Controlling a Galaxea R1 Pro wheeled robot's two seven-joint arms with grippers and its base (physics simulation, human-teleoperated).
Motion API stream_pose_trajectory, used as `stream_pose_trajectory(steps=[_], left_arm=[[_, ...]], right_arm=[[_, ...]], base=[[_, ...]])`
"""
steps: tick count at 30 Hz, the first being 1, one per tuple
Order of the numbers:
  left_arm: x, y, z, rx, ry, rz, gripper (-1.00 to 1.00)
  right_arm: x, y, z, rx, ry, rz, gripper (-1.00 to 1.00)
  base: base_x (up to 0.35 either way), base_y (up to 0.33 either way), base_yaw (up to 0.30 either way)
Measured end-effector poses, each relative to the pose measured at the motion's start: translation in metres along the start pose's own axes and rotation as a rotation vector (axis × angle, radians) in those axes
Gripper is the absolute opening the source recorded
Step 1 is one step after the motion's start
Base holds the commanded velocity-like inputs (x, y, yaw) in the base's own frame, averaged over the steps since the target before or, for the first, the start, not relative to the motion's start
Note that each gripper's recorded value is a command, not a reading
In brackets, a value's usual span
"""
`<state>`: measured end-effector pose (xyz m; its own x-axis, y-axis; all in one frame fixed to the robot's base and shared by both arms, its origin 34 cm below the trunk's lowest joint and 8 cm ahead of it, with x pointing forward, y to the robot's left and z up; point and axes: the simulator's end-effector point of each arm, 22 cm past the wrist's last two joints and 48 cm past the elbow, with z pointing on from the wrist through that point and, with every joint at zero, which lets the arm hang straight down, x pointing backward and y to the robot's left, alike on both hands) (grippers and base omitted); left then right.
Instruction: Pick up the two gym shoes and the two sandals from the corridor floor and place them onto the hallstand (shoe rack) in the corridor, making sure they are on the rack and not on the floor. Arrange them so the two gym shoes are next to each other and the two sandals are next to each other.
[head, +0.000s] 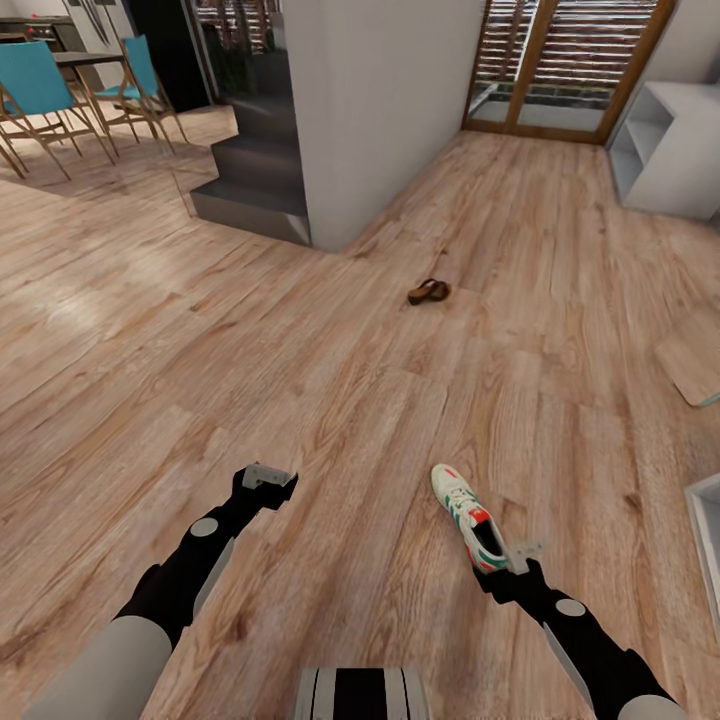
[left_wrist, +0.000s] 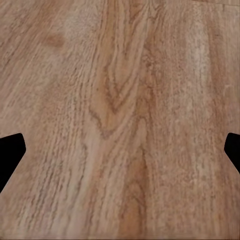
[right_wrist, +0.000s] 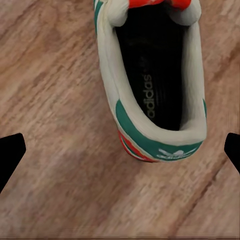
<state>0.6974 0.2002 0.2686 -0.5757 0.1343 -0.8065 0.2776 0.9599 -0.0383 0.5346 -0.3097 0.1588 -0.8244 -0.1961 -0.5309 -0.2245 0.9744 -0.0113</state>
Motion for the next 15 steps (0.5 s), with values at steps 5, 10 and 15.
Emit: stream_pose_trajectory(steps=[5,10,15], left_arm=[[0.010,0.000,0.002,0.001,0.015,-0.003,1.00],[0.014,0.001,0.002,0.000,0.021,-0.004,1.00],[0.013,0.002,0.002,-0.002,0.020,-0.004,1.00]], right_arm=[[0.007,0.000,0.003,0.000,0.013,0.003,1.00],[0.008,0.000,0.003,0.000,0.014,0.003,1.00],[0.008,0.000,0.003,0.000,0.015,0.003,1.00]], base=[[0.000,0.000,-0.048],[0.000,0.000,-0.014],[0.000,0.000,-0.121]])
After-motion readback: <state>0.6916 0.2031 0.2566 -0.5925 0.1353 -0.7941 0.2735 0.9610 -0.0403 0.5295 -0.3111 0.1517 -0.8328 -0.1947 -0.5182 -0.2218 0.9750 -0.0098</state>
